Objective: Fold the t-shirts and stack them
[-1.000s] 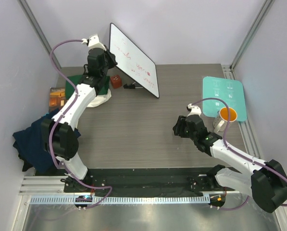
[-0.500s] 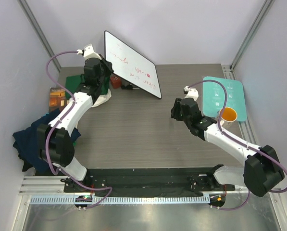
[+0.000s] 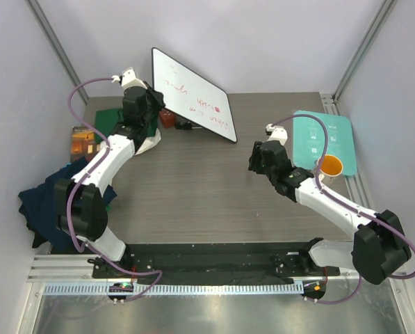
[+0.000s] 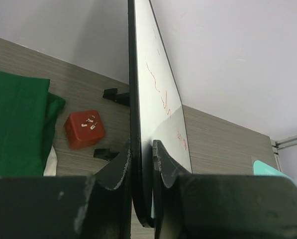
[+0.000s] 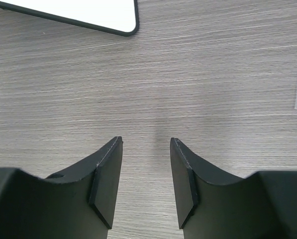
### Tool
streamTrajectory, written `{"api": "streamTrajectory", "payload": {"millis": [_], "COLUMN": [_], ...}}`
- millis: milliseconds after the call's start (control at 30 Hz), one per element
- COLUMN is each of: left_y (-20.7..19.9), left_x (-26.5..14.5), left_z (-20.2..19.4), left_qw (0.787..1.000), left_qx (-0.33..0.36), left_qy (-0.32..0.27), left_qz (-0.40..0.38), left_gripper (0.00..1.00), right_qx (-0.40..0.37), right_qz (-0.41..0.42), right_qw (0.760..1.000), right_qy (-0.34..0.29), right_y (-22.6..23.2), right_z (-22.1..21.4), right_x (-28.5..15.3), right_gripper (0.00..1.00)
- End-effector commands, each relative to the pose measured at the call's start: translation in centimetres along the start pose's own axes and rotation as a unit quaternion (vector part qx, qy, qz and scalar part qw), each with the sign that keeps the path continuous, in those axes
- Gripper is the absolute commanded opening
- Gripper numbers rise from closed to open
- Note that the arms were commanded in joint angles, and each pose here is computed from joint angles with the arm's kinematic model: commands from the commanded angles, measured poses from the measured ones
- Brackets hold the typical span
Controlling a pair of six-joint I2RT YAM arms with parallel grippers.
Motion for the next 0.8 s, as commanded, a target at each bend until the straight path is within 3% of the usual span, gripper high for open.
{"api": "streamTrajectory", "payload": {"millis": [0,200,267,400,467,500,767], "left_y": [1.5,1.5,1.8,2.4,2.9,3.0,3.1], "left_x": [-0.1,-1.0,-0.9,-0.4,0.3,0.5,1.8], "left_z": [-1.8,-1.8,-1.8,-2.1,-2.5,-2.5,-2.9], "left_qw": [0.997,0.996,0.995,0.993,0.992,0.992,0.991], "left_qx": [0.057,0.069,0.074,0.082,0.085,0.081,0.082], "left_qy": [0.041,0.045,0.043,0.046,0.045,0.042,0.040], "left_qz": [0.031,0.032,0.043,0.070,0.086,0.092,0.102], "left_gripper": [0.00,0.01,0.08,0.32,0.34,0.42,0.42], "right_qx": [-0.006,0.071,0.076,0.071,0.070,0.069,0.064], "right_qz": [-0.033,-0.035,-0.034,-0.035,-0.033,-0.032,-0.035], "right_qw": [0.999,0.996,0.996,0.996,0.996,0.997,0.997], "right_qy": [-0.026,-0.028,-0.036,-0.038,-0.035,-0.031,-0.012], "right_y": [-1.2,-4.8,-5.1,-5.3,-5.3,-5.3,-6.0], "right_z": [2.2,3.7,4.1,4.3,4.1,3.9,2.9], "right_x": [-0.2,0.1,-0.3,-0.7,-0.8,-0.8,-0.9], "right_gripper": [0.49,0.48,0.48,0.48,0.48,0.48,0.48]}}
Point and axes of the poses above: each gripper's point midway between its finger pads, its own x axis out along the fingers, its own y axis along the line the jaws close on, z = x × y, the point moved 9 cm from there along -x, back along the fingers, and after that the axes turned 13 degrees about -x, right-handed, at the moved point
